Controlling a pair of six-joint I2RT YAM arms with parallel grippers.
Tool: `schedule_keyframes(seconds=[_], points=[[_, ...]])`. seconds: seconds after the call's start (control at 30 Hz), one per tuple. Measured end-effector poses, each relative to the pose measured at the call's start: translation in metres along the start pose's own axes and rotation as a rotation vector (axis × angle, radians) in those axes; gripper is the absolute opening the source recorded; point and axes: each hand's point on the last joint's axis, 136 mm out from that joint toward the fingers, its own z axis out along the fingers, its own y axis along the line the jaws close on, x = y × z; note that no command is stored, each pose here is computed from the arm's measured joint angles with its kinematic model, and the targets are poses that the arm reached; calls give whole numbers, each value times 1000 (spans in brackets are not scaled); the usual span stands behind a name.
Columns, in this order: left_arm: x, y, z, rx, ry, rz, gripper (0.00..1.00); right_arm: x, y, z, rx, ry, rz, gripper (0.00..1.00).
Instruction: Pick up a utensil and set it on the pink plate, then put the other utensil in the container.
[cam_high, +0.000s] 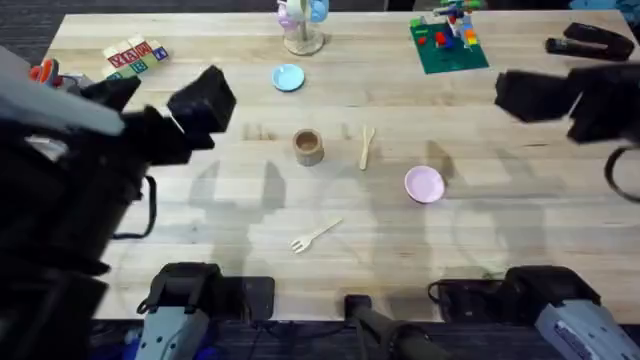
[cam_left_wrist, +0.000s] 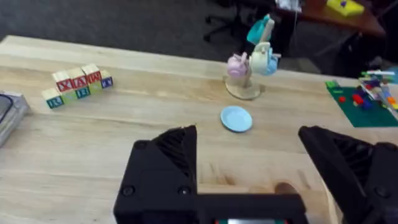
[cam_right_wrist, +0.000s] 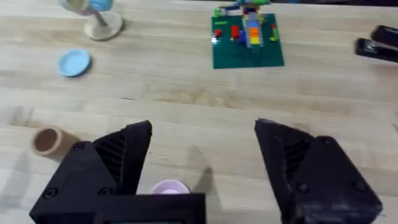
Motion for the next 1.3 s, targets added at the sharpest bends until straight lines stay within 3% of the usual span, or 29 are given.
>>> schedule_keyframes(seconds=[0.37, 0.6, 0.83, 1.0, 1.13, 1.3], points=[[-18, -11, 22, 10, 263, -12, 993, -18, 14, 13, -93, 94, 17, 995], [-17, -11, 38, -3, 347, -17, 993, -13, 19, 11, -124, 120, -13, 993], [-12, -10, 43, 0, 375, 8, 992, -4, 53, 5, -340, 136, -165, 994], [-11, -10, 44, 9, 379, 54, 993, 16, 77, 7, -520, 207, -245, 995], [-11, -10, 44, 18, 381, 102, 993, 35, 100, 8, -659, 268, -338, 995], [-7, -11, 42, 45, 398, 207, 992, 56, 139, 3, -835, 289, -543, 995]])
